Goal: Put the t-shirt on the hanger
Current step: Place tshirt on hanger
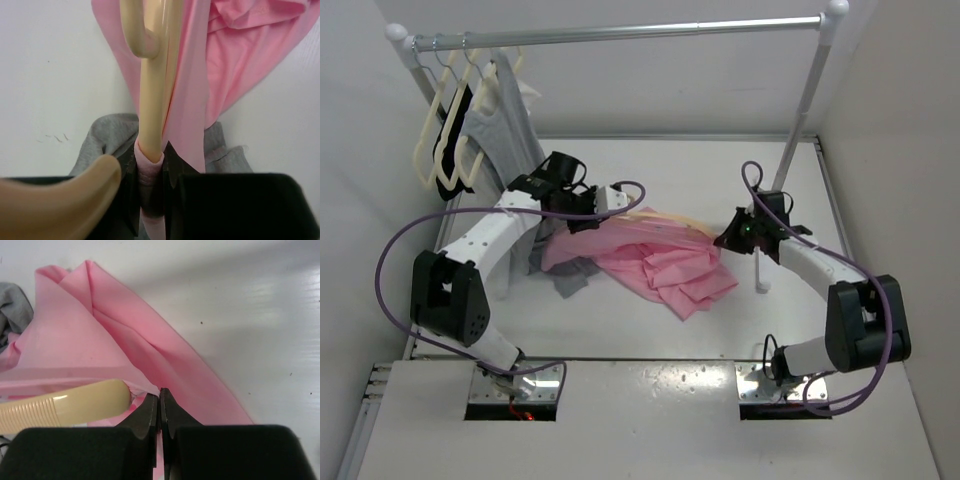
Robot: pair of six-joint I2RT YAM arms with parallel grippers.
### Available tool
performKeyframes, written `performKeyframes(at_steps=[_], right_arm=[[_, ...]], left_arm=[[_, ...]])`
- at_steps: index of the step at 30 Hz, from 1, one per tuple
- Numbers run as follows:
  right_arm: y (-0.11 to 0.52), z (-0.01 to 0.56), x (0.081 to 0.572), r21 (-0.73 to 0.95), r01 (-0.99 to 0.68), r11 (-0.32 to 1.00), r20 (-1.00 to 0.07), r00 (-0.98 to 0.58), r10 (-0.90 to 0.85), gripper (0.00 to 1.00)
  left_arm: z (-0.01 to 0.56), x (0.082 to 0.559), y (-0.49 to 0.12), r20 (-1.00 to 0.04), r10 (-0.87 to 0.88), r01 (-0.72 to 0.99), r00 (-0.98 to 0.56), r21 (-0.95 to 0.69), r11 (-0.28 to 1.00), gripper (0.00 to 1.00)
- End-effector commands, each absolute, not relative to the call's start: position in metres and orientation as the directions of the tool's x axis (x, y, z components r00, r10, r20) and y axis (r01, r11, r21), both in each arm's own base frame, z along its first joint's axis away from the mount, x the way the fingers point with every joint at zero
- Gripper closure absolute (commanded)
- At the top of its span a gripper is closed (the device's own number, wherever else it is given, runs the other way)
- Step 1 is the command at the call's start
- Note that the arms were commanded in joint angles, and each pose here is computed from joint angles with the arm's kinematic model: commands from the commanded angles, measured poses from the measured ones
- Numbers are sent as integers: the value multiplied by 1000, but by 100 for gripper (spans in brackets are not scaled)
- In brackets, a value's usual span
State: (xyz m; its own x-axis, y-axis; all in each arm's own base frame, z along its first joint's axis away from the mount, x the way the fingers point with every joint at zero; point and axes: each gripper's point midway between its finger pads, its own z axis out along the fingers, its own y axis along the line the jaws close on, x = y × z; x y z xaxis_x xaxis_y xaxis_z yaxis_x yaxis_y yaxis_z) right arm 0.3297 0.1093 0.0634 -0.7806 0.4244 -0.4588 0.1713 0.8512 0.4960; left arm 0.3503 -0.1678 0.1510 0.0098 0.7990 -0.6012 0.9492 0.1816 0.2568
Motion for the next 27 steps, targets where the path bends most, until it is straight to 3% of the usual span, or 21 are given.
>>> performKeyframes(at_steps=[1,8,13,20,23,27], right_arm=[[56,49,315,341,270,900,-498,-760,417,100],[46,80,320,290,170,942,-582,-750,315,100],[62,100,318,316,1,949,-617,-759,206,100],[54,73,306,316,101,943,-520,-813,261,100],[47,55,305,334,189,923,-457,-824,335,100],[41,64,312,362,232,903,-480,-784,394,100]], left_arm=[[164,372,-105,-481,872,873,-97,380,307,100],[149,375,-85,-383,917,854,-116,433,289,100],[150,383,-78,-367,920,825,-141,469,314,100],[168,382,-93,-517,845,840,-138,391,376,100],[173,377,-92,-507,856,845,-96,413,340,100],[163,379,-72,-425,893,819,-147,454,350,100]])
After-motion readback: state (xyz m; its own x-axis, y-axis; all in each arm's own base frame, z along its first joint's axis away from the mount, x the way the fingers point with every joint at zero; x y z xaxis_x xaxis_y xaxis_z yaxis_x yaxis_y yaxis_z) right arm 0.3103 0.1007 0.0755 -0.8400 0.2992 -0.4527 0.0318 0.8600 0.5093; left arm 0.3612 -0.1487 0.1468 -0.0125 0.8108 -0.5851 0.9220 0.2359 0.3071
